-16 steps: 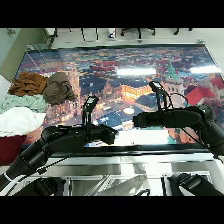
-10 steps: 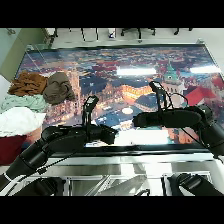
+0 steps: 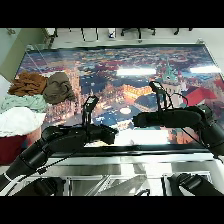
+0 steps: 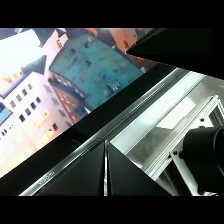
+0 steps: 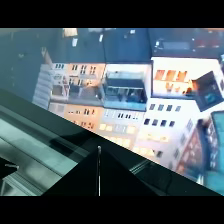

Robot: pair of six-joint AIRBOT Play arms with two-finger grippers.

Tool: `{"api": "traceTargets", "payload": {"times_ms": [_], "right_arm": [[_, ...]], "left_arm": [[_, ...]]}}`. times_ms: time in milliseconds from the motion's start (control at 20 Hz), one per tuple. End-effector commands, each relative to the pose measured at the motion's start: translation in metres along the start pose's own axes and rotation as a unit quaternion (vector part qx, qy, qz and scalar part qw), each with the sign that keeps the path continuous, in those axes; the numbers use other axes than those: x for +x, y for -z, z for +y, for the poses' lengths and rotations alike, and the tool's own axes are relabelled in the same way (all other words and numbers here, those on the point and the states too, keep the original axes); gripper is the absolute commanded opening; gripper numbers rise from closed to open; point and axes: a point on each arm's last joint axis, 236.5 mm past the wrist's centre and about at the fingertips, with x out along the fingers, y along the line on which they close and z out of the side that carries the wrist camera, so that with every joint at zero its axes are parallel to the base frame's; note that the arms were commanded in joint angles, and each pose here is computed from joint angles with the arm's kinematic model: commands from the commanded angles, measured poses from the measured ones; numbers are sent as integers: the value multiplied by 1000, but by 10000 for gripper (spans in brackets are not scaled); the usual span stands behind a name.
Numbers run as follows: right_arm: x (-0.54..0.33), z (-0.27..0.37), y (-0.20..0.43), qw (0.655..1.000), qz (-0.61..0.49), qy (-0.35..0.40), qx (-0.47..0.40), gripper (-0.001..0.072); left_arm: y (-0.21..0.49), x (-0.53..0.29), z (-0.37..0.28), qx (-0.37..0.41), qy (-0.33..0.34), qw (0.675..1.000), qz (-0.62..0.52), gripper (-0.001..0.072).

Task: Fold the shirts.

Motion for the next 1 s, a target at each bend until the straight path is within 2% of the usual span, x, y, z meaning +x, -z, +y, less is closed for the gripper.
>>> {"api": "traceTargets", "payload": {"times_ms": [0, 200, 250, 300, 400, 450, 500, 550, 600, 650, 800, 950], "right_arm": [[-1, 2, -15, 999, -33, -3, -1, 25], [-2, 3, -26, 998, -55, -5, -1, 25], [-2, 3, -26, 998, -55, -5, -1, 25], [-2, 3, -28, 998, -59, -6, -1, 25], [-3, 0, -37, 997, -80, 1, -7, 27], [-4, -3, -41, 996, -88, 8, -12, 32], [-5, -7, -47, 995, -101, 18, -20, 36], [-7, -10, -56, 992, -118, 25, -27, 118], [-10, -13, -64, 990, -136, 32, -33, 371], [-13, -14, -75, 986, -159, 35, -39, 499], [-16, -17, -95, 979, -199, 37, -39, 516], [-9, -33, -97, 979, -192, 55, -34, 517]], "left_arm": [[-10, 0, -1, 1, 1, 1000, -20, 23], [-45, -6, 7, -2, -7, 996, -91, 22], [-63, -14, 23, -34, -22, 993, -115, 22], [-80, -28, 49, -45, -54, 989, -133, 22], [-112, -80, 135, -33, -180, 970, -162, 35], [-120, -107, 175, -44, -235, 956, -172, 316], [-125, -134, 217, -71, -283, 940, -177, 710], [-125, -155, 253, -100, -315, 926, -180, 690], [-125, -173, 291, -126, -344, 912, -184, 690], [-121, -185, 324, -153, -365, 900, -186, 690], [-93, -198, 418, -240, -403, 869, -159, 691], [-78, -189, 482, -285, -413, 854, -134, 691]]}}
